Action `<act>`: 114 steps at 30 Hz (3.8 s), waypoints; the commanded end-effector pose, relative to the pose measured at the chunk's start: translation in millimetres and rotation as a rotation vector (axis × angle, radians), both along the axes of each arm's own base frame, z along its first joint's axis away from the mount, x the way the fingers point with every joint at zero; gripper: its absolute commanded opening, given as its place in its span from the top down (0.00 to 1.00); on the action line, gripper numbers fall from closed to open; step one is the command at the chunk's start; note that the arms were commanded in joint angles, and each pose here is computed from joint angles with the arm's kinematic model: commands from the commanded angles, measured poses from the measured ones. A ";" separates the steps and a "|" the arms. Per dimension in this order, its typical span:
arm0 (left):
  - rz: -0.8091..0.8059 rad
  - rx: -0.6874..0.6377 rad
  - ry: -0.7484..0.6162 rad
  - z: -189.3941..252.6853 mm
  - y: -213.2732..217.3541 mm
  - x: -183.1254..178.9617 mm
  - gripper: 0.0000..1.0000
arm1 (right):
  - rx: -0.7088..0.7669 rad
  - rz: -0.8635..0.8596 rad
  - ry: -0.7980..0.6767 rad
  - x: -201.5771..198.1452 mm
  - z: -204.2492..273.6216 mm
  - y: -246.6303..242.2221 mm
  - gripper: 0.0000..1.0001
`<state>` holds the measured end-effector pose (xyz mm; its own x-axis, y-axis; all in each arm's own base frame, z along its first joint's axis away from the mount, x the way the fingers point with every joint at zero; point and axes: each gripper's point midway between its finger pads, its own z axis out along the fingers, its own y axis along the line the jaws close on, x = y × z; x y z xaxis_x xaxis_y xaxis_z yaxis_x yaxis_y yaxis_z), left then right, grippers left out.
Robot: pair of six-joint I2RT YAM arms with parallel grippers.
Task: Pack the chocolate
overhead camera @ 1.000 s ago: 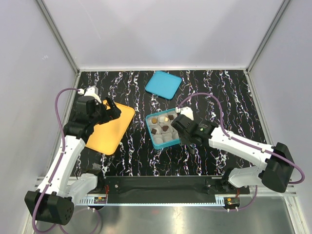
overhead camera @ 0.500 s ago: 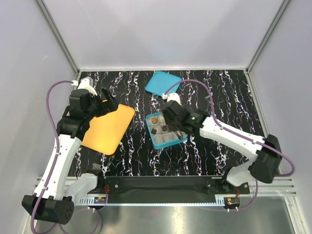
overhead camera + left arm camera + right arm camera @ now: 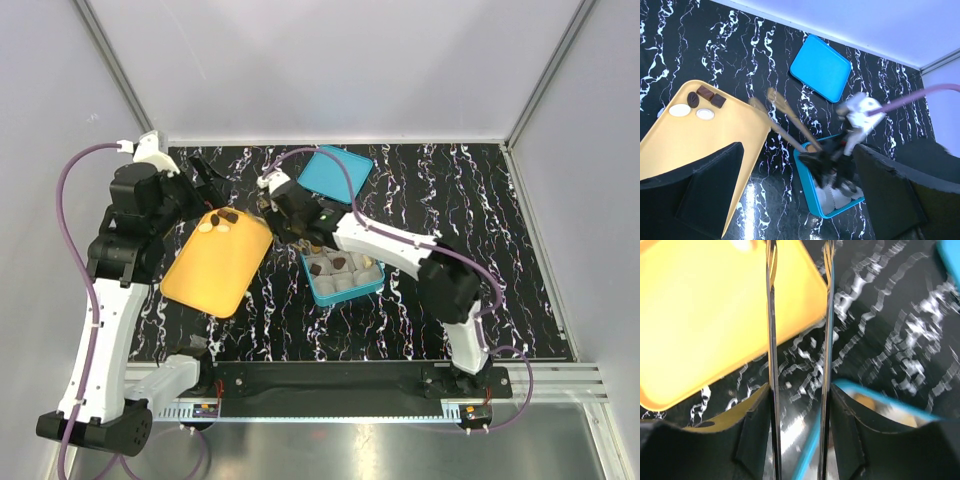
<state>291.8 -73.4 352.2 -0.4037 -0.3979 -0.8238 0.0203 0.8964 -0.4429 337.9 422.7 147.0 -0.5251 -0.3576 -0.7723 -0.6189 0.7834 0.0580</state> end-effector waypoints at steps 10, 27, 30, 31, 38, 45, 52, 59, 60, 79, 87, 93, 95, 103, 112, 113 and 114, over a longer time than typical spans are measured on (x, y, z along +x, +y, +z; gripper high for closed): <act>-0.013 -0.051 -0.004 4.1 -5.5 -1.8 0.01 | 0.023 0.274 -0.088 17.0 -21.8 81.3 0.46; -0.010 -0.036 0.007 -6.2 -4.1 -0.9 0.01 | 0.021 0.346 -0.054 0.5 -46.8 107.5 0.46; -0.008 -0.035 0.013 -8.3 -3.9 -0.6 0.01 | 0.014 0.344 -0.048 2.2 -52.2 109.6 0.46; -0.007 -0.034 0.013 -8.3 -3.7 -0.5 0.01 | 0.014 0.342 -0.050 3.5 -52.4 110.6 0.46; 0.001 -0.035 0.005 -5.5 -2.1 -0.8 0.01 | -0.004 0.341 -0.045 6.2 -59.1 112.4 0.47; 0.002 -0.035 0.007 -6.2 -2.4 -0.8 0.01 | -0.012 0.338 -0.033 3.9 -58.2 110.5 0.53; 0.018 -0.026 0.010 -9.8 0.8 0.2 0.01 | -0.001 0.336 -0.038 -6.8 -45.7 97.6 0.59; 0.066 0.000 0.032 -36.4 9.4 6.6 0.01 | 0.080 0.320 -0.017 -28.3 -17.7 80.6 0.60; 0.066 -0.001 0.038 -38.9 9.3 6.9 0.01 | 0.077 0.315 -0.006 -32.4 -23.3 74.9 0.60; 0.071 0.000 0.105 -67.5 8.4 9.7 0.01 | 0.090 0.147 0.024 -68.8 23.7 -7.5 0.64; 0.062 0.012 0.070 -43.0 9.7 2.9 0.01 | 0.018 -0.017 0.121 -109.7 19.8 -92.2 0.65; 0.087 0.029 0.059 -43.7 15.4 4.4 0.01 | 0.007 -0.088 0.209 -149.1 23.7 -146.5 0.64; 0.084 0.028 0.081 -50.0 14.3 5.8 0.01 | -0.008 -0.105 0.219 -158.3 23.8 -163.0 0.64; 0.078 0.004 0.092 -57.7 10.9 4.7 0.01 | -0.024 -0.125 0.282 -180.1 22.1 -185.6 0.64; 0.078 0.012 0.107 -63.6 11.4 4.3 0.01 | 0.001 -0.067 0.360 -193.6 7.9 -174.4 0.63; 0.082 0.015 0.108 -63.9 12.4 3.7 0.01 | 0.007 -0.067 0.360 -193.2 8.1 -173.4 0.63; 0.081 0.017 0.108 -64.0 12.4 4.2 0.01 | 0.011 -0.066 0.361 -193.7 8.0 -172.6 0.63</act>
